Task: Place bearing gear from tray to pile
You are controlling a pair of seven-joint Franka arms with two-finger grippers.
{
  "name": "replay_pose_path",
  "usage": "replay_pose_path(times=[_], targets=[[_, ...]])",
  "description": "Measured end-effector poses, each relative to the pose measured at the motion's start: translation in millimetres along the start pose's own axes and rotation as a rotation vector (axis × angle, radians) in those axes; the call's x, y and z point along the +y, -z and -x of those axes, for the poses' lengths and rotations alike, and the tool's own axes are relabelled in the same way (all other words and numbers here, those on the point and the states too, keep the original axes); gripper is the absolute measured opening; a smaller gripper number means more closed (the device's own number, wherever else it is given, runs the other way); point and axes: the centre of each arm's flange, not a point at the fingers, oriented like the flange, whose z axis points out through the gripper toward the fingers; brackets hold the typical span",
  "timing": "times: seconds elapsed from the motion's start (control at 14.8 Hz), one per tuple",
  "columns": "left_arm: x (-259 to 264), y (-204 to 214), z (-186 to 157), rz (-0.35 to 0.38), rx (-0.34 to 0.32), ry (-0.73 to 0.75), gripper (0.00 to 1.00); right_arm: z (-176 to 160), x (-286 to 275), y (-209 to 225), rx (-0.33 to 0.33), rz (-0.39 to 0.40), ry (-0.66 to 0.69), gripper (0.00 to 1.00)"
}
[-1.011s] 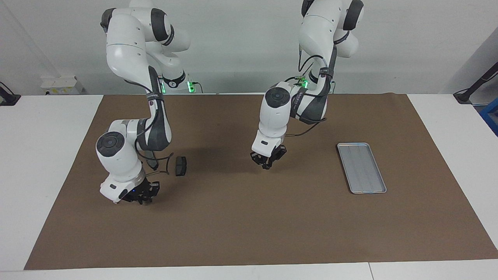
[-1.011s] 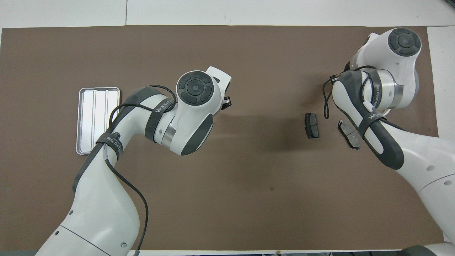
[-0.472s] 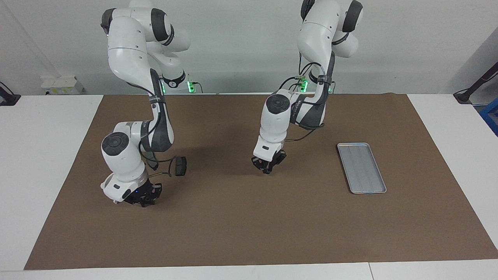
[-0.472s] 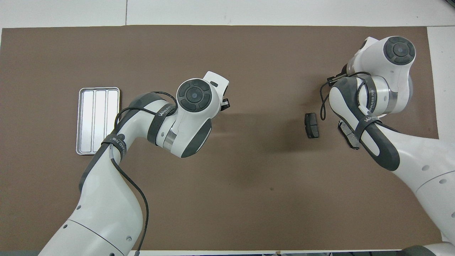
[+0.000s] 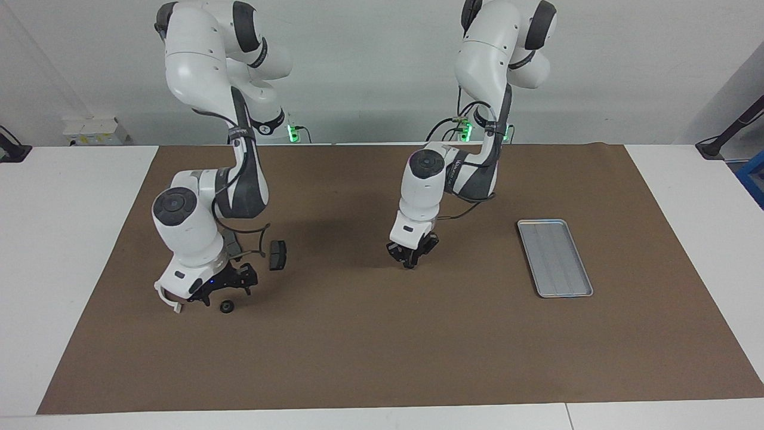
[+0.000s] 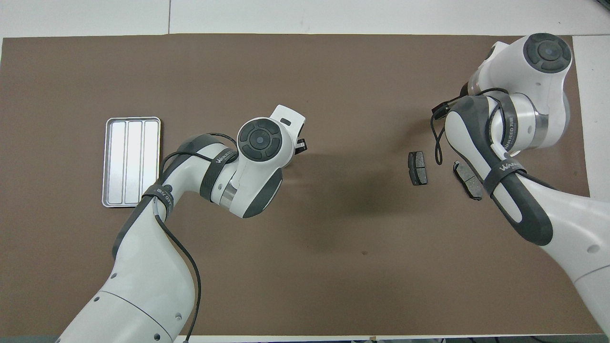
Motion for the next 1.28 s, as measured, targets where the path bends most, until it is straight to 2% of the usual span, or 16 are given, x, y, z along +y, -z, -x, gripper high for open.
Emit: replay_pose_path(times=[0.2,0.4,0.54,0.67,0.81,1.01,1.15,1.28], targets=[[1,-3,5,0.001,0.001,-0.002,0.24,9,-45,66,-0.033,-0.011,-0.061,1.00],[1,-2,4,0.001,0.004,-0.002,0.52,15,-112,105,-0.054,-0.011,-0.206,1.00],[-3,1,-2,-0.001,0.009,0.006,0.75,17,-146,114,-0.057,-0.008,-0.251,1.00],[-16,18,-24,0.000,0.029,0.023,0.96,17,-159,115,-0.057,-0.007,-0.274,1.00],[-53,49,-69,0.011,0.066,0.033,1.00,17,-162,115,-0.057,-0.007,-0.296,1.00],[-151,91,-151,-0.004,0.116,0.030,1.00,17,-186,116,-0.053,-0.010,-0.358,1.00],[-229,120,-199,-0.036,0.124,0.008,1.00,14,-223,110,-0.028,-0.018,-0.425,1.00],[-306,149,-234,-0.064,0.128,-0.017,1.00,8,-273,93,0.006,-0.035,-0.498,1.00]])
